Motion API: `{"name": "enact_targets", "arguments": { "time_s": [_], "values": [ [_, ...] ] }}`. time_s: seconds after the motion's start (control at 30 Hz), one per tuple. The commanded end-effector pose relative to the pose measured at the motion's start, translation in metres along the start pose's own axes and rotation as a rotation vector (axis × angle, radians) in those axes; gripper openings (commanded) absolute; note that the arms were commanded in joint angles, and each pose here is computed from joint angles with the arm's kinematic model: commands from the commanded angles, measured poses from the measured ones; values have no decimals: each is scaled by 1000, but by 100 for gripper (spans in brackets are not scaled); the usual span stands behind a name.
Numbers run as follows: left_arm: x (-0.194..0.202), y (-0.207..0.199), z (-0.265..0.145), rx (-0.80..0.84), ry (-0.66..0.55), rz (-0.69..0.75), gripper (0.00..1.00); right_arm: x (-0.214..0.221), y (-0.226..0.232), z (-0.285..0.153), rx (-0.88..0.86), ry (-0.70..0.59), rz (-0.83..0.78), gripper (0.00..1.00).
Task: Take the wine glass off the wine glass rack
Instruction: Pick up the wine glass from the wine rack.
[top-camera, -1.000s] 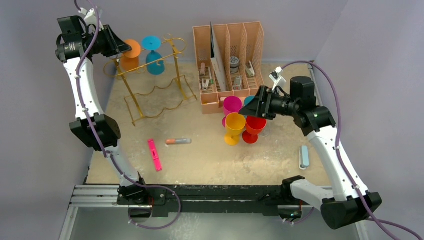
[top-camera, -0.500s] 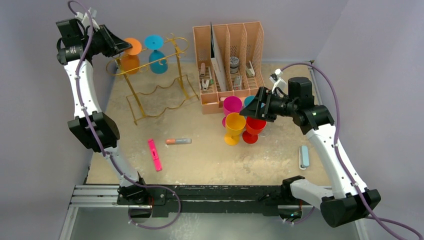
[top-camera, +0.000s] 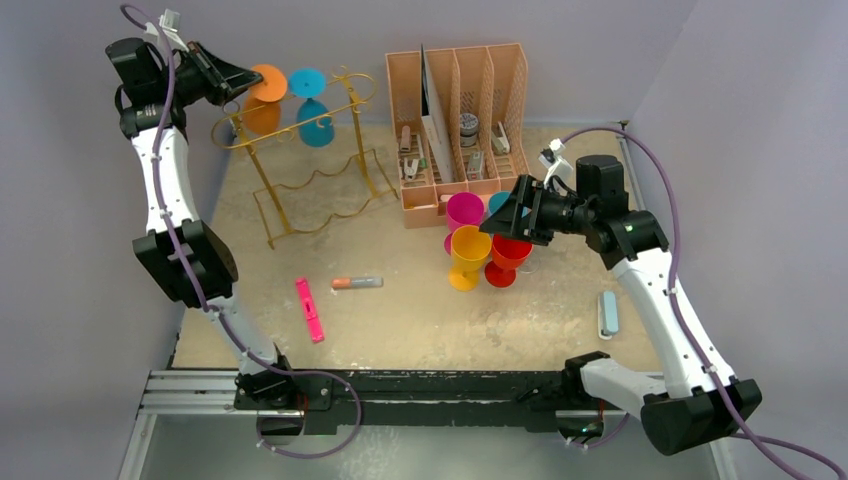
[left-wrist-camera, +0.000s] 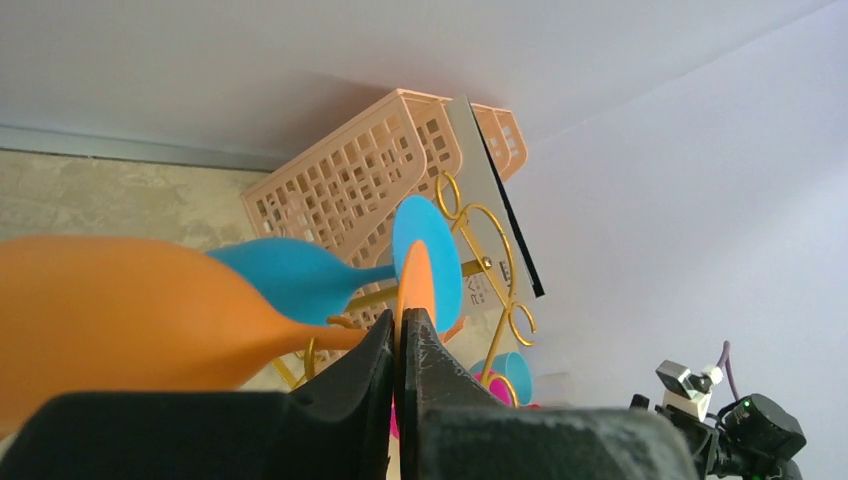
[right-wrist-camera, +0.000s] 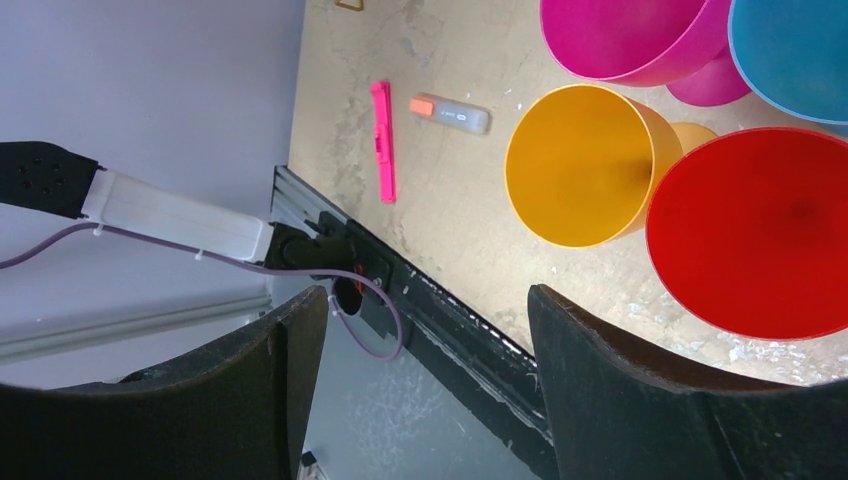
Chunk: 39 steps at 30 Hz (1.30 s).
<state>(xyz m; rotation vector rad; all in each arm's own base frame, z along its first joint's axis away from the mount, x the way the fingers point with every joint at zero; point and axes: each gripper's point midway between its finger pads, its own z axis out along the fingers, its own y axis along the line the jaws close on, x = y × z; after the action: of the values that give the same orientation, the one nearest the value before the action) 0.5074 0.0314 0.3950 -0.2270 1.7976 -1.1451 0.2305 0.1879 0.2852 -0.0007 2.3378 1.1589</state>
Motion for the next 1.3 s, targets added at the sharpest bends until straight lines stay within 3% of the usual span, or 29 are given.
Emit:
{"name": "enact_targets", "arguments": {
  "time_s": [0.0,0.7,1.27],
  "values": [
    [-11,-42,-11,98,-32,81,0,-5,7,-7,-6,-28,-19,76],
    [-31,-29,-11,68,-126,24,0,-2,6,-11,10,-34,-23,76],
    [-38,-79,-45,-7,-208,379,0,0,8,-11,-13,-21,-34,70]
  ]
}}
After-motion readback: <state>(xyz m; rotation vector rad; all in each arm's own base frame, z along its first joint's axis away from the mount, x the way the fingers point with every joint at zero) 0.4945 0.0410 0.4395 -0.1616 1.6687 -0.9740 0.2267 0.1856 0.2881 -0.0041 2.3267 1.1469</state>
